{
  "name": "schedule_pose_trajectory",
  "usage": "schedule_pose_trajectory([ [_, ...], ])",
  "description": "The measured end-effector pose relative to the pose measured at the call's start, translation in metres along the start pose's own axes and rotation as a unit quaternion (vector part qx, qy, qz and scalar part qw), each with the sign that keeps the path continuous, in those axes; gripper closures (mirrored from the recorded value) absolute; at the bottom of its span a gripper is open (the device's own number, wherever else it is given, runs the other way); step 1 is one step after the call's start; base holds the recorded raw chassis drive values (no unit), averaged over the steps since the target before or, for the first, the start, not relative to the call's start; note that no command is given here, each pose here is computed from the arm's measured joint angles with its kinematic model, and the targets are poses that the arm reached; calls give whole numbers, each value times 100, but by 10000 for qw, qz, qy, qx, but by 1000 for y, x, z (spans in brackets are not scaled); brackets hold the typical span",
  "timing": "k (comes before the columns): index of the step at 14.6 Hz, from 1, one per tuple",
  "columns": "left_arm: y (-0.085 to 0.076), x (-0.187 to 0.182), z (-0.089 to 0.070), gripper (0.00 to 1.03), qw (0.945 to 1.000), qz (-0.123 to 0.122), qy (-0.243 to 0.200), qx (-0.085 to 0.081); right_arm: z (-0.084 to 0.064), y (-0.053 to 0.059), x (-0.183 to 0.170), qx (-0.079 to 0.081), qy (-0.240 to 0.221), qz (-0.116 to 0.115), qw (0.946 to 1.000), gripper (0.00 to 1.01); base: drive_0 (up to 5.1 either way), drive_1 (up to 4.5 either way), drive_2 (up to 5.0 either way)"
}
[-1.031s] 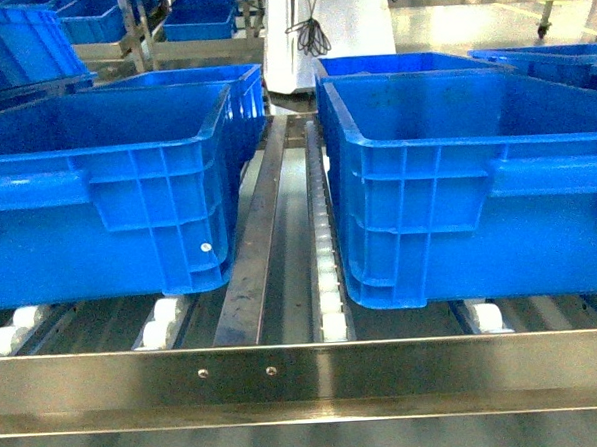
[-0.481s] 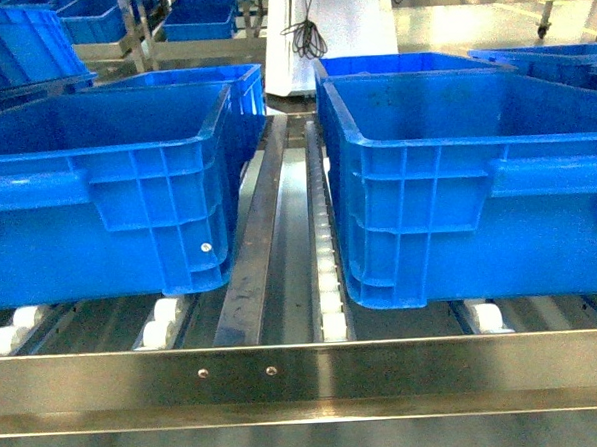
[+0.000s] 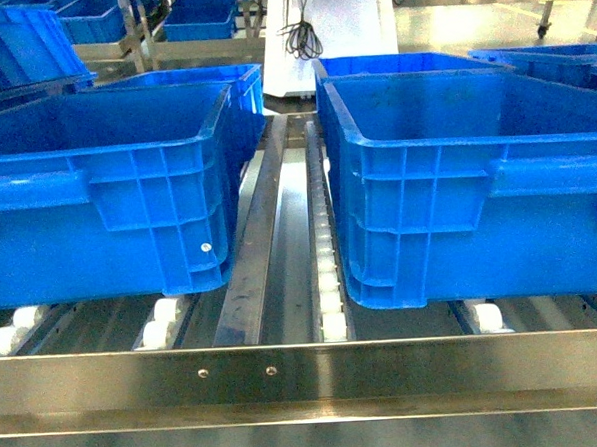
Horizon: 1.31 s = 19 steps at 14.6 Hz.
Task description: Sort blue parts and orange caps into right shelf containers
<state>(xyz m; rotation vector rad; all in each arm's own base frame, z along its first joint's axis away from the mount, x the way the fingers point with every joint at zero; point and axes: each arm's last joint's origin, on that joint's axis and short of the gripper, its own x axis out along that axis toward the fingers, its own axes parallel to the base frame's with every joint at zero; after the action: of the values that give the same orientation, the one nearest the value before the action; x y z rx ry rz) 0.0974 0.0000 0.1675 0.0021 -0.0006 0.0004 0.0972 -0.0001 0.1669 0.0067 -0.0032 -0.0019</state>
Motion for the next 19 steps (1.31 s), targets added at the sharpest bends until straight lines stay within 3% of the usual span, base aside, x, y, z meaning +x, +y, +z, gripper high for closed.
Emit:
schedule_pose_trajectory([
  [19, 0, 0, 0, 5, 10000, 0, 0, 0, 0, 0, 0, 0, 0, 0, 10000, 3, 0, 0, 0],
])
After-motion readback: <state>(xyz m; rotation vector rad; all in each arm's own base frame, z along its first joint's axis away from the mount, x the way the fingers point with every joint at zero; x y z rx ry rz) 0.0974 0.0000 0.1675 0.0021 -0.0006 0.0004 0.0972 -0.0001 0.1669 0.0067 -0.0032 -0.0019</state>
